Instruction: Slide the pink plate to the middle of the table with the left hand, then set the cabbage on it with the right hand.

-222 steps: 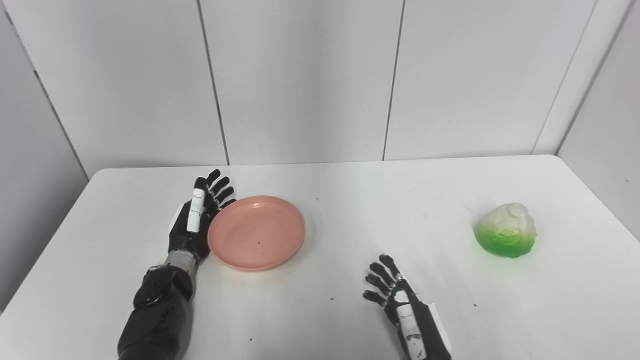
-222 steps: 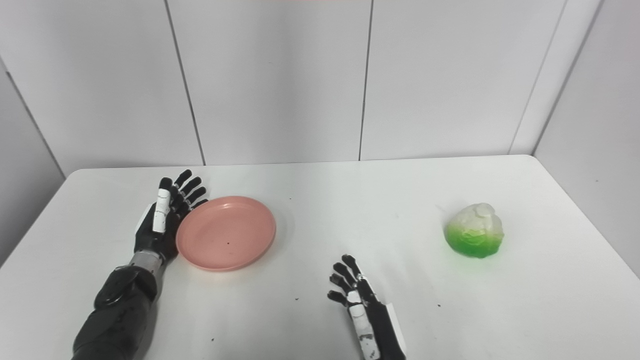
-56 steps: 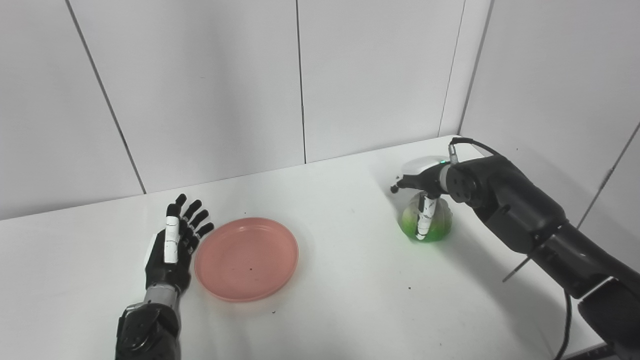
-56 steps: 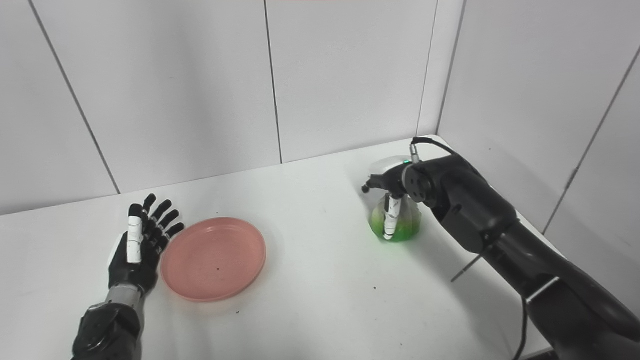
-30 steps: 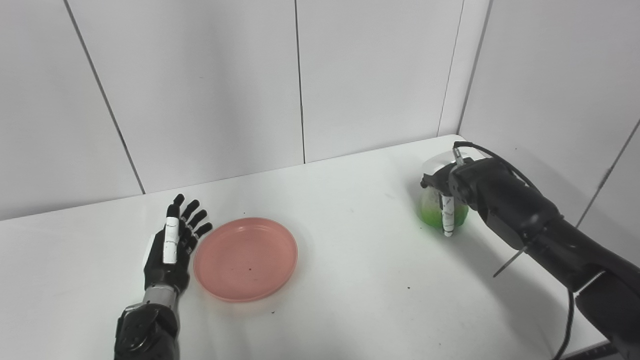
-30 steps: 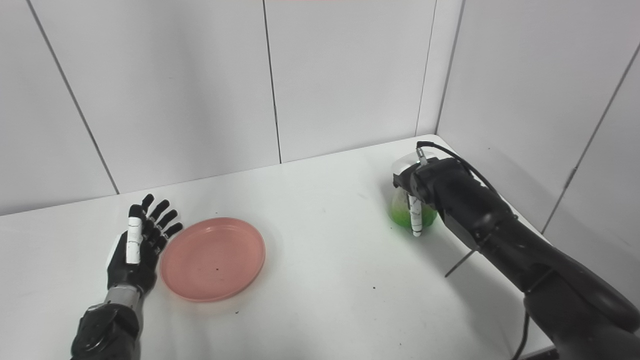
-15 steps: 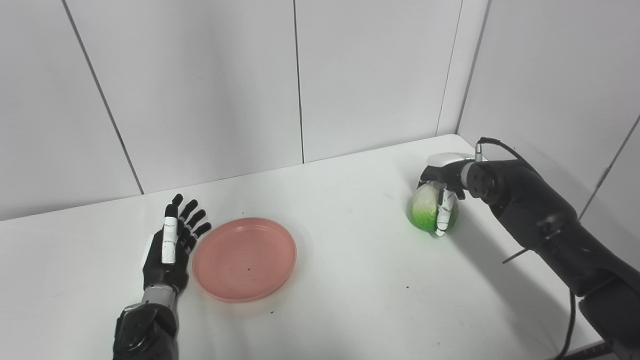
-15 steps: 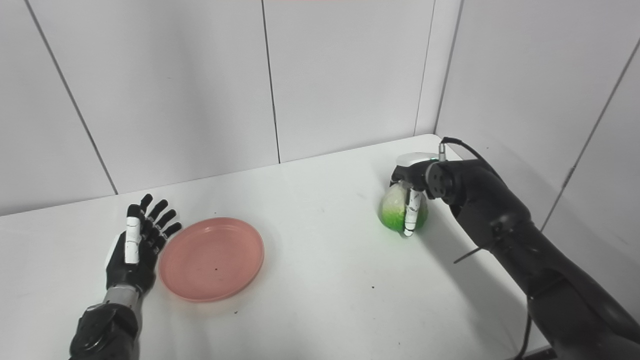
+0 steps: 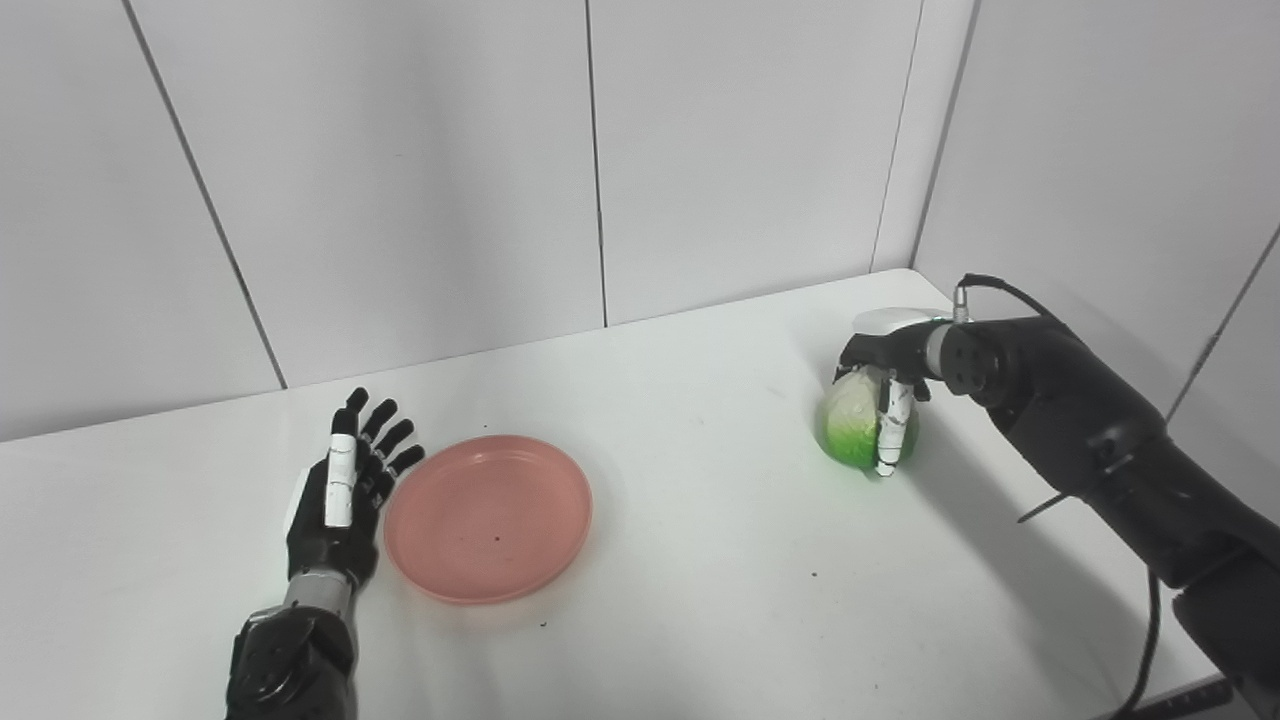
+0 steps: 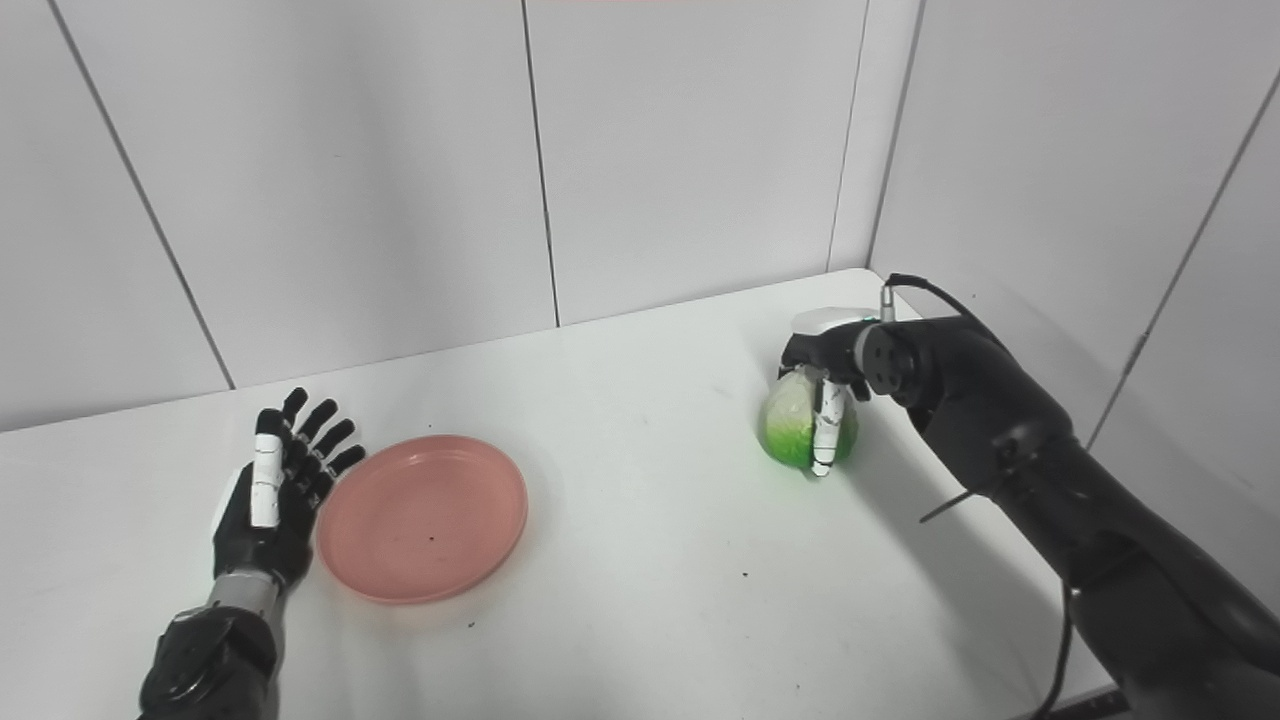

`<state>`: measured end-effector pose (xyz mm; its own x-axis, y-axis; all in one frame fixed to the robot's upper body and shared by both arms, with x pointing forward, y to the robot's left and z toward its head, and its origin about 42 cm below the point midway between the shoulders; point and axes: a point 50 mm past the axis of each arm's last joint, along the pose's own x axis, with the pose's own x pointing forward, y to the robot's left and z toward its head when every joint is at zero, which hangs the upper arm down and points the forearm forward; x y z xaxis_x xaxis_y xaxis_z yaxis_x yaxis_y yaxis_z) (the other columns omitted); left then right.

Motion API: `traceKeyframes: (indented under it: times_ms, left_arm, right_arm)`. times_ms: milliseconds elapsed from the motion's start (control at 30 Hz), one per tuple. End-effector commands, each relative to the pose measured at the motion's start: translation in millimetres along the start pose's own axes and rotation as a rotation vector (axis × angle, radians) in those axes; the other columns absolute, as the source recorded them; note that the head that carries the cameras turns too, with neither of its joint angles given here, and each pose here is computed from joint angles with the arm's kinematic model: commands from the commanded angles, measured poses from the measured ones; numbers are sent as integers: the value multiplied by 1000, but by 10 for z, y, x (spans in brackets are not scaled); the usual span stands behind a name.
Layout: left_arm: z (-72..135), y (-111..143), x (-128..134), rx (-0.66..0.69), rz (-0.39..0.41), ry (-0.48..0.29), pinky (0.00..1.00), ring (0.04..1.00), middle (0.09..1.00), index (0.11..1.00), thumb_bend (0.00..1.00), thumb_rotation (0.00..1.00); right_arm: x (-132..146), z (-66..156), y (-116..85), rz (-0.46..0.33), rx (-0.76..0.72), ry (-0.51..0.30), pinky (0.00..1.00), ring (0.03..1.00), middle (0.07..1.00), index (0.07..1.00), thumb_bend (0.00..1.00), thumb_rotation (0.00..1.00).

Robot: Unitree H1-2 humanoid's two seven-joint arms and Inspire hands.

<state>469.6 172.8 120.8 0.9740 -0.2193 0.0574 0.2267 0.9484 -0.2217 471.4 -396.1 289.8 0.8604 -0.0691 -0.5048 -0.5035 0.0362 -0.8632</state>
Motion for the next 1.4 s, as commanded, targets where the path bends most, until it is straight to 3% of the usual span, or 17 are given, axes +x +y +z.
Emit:
traceKeyframes:
  times_ms: [0,200,300,433,533,700,933,1133,1367]
  left_arm:
    - [71,-30,59,-4,-13,-12,822,894,942,1000,994,877]
    - [70,-59,56,-3,-16,-13,821,892,940,1000,982,883]
    - [72,-74,56,-4,-19,-15,824,893,943,1000,978,884]
    - [65,-162,60,-7,-20,-5,835,896,946,1000,983,876]
    - [57,-204,66,-7,-16,2,835,894,943,1000,999,869]
    - [27,-322,68,-15,-9,12,852,901,947,1000,1000,840]
    - [-12,-477,62,-14,3,26,878,912,958,1000,1000,849]
    - [-21,-585,89,-15,9,21,882,904,962,1000,995,863]
    - [-32,-674,95,8,13,20,867,900,960,1000,969,887]
  right_arm:
    - [-169,35,-374,-81,-17,-12,297,351,459,527,524,0]
    - [-370,310,-594,-126,-54,-135,291,368,452,536,522,0]
    - [-447,403,-653,-140,-73,-168,277,355,479,497,526,0]
    - [-685,752,-871,-177,-95,-287,278,358,475,502,524,0]
    - [-765,909,-967,-188,-99,-348,282,357,450,535,518,0]
    - [-841,1158,-1109,-224,-140,-431,289,353,475,500,525,0]
    - [-890,1503,-1171,-273,-178,-525,281,347,481,493,527,0]
    - [-898,1894,-1141,-277,-209,-592,260,318,478,493,527,0]
    - [-889,2187,-1145,-286,-258,-648,250,322,478,493,527,0]
